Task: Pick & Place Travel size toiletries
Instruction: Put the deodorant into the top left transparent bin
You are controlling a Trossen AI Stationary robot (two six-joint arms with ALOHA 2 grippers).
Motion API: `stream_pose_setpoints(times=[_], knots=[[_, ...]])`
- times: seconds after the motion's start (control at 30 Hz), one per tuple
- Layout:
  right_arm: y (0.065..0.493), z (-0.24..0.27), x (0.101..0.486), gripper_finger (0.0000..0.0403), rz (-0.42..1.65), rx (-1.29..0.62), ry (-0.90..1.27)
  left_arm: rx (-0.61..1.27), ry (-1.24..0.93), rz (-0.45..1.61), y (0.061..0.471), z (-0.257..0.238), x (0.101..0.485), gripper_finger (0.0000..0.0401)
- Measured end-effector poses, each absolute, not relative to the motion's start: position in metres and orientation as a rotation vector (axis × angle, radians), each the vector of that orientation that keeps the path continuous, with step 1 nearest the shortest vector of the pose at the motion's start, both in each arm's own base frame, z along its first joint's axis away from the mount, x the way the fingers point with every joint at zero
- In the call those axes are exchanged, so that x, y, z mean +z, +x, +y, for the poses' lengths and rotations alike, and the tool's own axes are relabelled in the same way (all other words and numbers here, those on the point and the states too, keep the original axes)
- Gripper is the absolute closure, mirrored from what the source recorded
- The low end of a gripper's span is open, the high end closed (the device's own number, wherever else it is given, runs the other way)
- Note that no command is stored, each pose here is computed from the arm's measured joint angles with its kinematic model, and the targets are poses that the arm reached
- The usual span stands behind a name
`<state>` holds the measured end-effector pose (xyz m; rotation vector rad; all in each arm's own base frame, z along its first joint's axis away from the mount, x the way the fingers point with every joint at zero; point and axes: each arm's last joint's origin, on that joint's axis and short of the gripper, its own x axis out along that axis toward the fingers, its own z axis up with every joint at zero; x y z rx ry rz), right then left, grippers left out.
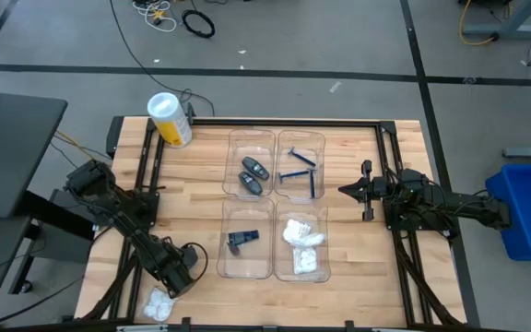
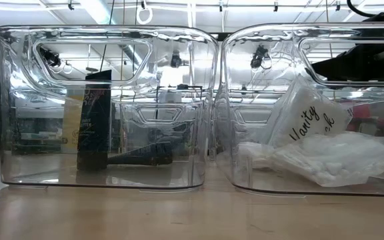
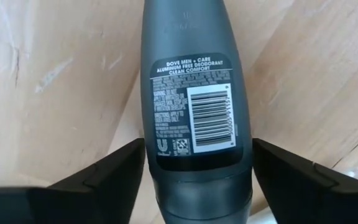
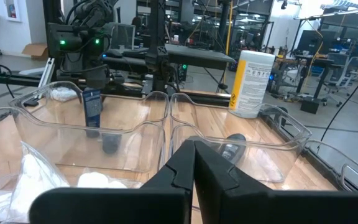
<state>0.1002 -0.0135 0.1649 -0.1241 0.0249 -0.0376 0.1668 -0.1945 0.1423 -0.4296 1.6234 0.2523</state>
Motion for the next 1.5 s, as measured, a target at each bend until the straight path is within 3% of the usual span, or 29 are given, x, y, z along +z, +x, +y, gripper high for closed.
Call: stream_pose_setpoints(times=[0.37, 1.03, 1.5], knots=[[0.1, -0.014, 0.165, 0.0389, 0.025, -0.038, -0.124, 0.242, -0.422, 1.625, 0.167, -0.194, 0.143, 0.0179], [0.1, -0.013, 0.165, 0.0389, 0.025, -0.038, -0.124, 0.183, -0.383, 1.644, 0.166, -0.194, 0.144, 0.0177], [0.1, -0.013, 0.165, 0.0389, 0.025, -0.038, -0.124, 0.015, -0.468, 1.579, 0.16, -0.189, 0.191, 0.0178]])
